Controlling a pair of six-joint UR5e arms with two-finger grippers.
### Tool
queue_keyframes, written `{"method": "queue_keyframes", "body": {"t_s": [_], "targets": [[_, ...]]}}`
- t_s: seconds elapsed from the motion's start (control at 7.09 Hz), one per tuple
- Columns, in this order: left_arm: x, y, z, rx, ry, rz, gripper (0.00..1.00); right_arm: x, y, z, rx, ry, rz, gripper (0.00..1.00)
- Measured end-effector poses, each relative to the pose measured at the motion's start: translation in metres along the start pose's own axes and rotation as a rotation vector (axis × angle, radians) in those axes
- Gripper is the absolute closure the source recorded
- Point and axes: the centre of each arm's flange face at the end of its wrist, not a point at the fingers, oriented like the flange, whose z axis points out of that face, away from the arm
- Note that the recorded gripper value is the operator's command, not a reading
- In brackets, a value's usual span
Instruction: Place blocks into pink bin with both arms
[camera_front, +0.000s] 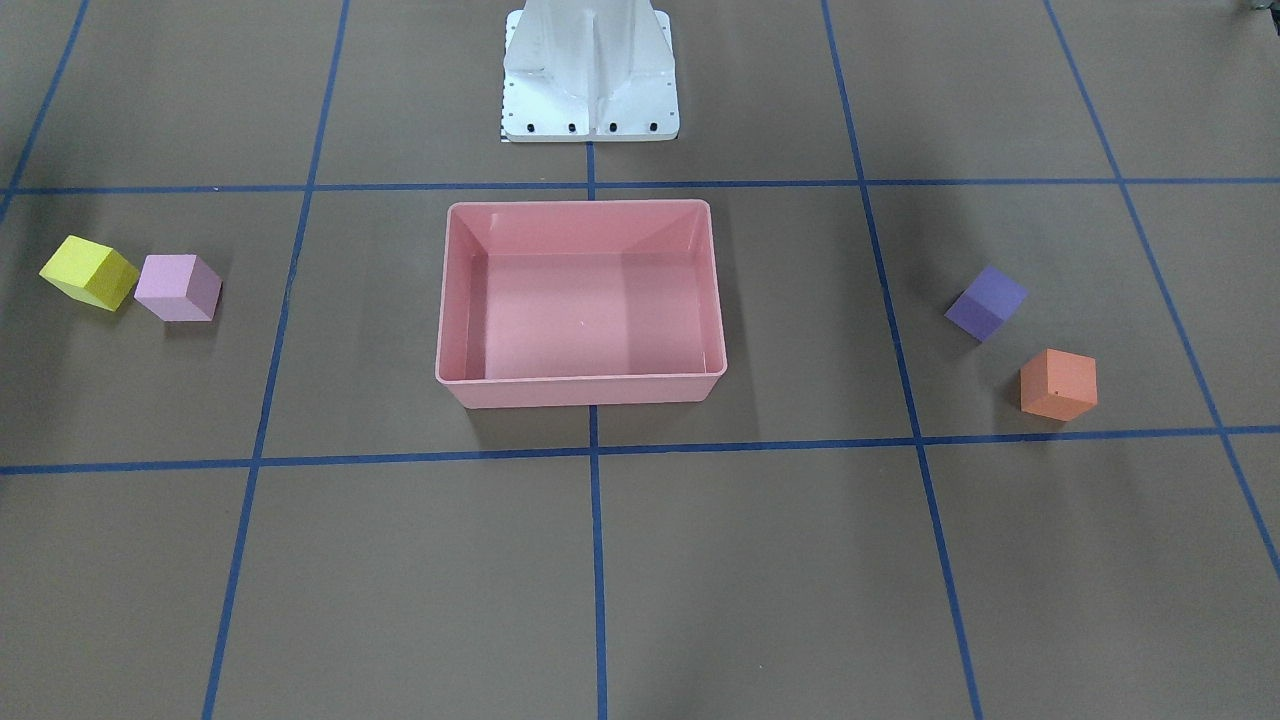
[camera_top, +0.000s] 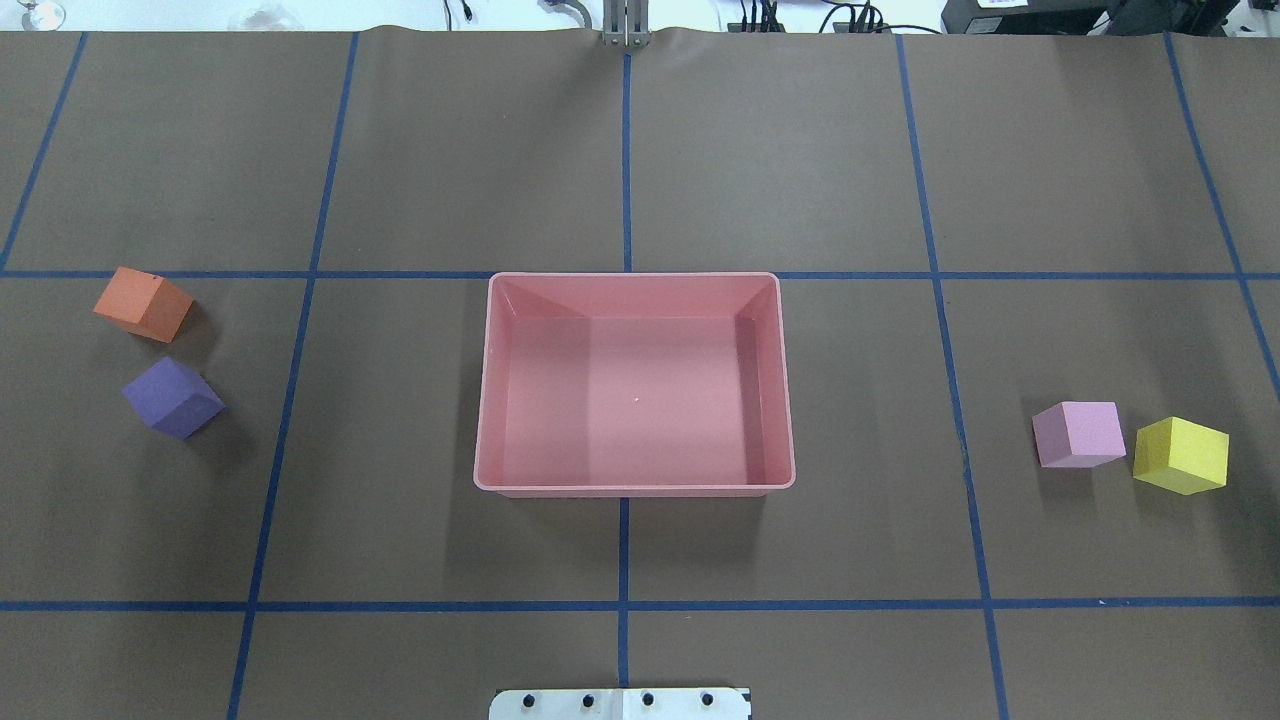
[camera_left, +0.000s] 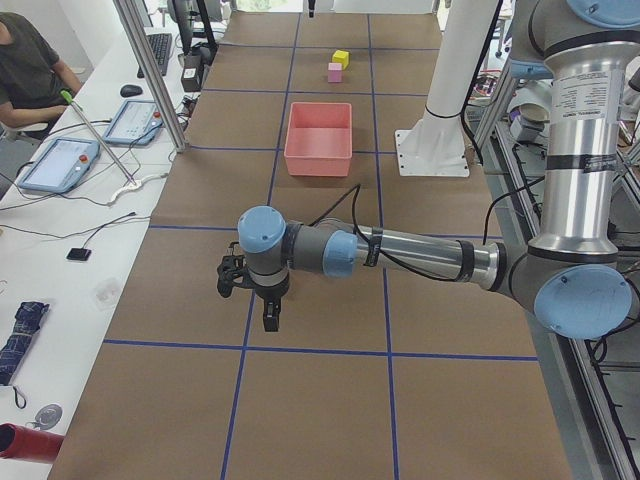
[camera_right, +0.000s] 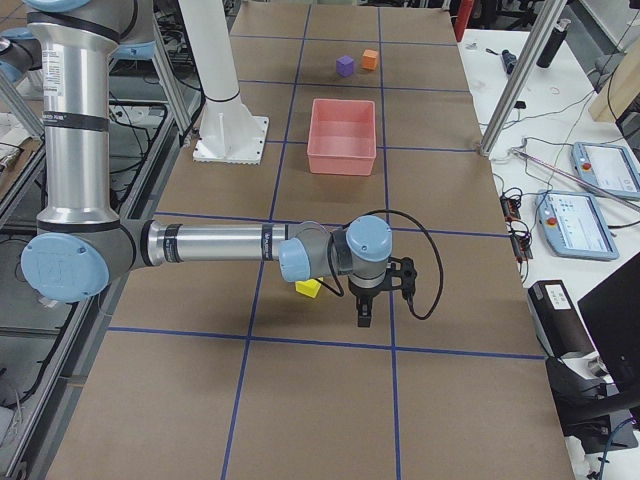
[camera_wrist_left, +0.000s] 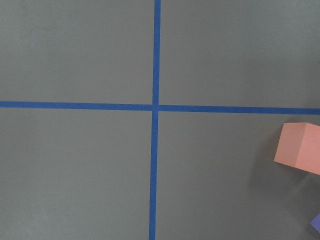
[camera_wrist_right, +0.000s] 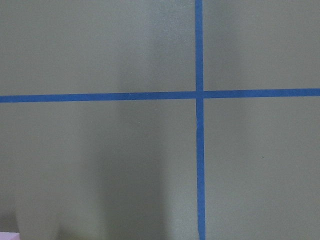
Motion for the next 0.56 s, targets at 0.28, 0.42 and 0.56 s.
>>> {"method": "queue_keyframes", "body": {"t_s": [0.28,0.42,0.56], "targets": [[0.001,0.0,-0.001,0.0,0.005,0.001,0.0,-0.008,-0.014,-0.006,-0.03,0.019,0.028,0.0],[0.002,0.0,-0.001,-0.001,0.009,0.001,0.0,-0.009,-0.017,-0.009,-0.04,0.039,0.037,0.0],[0.002,0.0,0.0,-0.002,0.01,-0.001,0.0,-0.009,-0.017,-0.011,-0.042,0.05,0.035,0.0]]}}
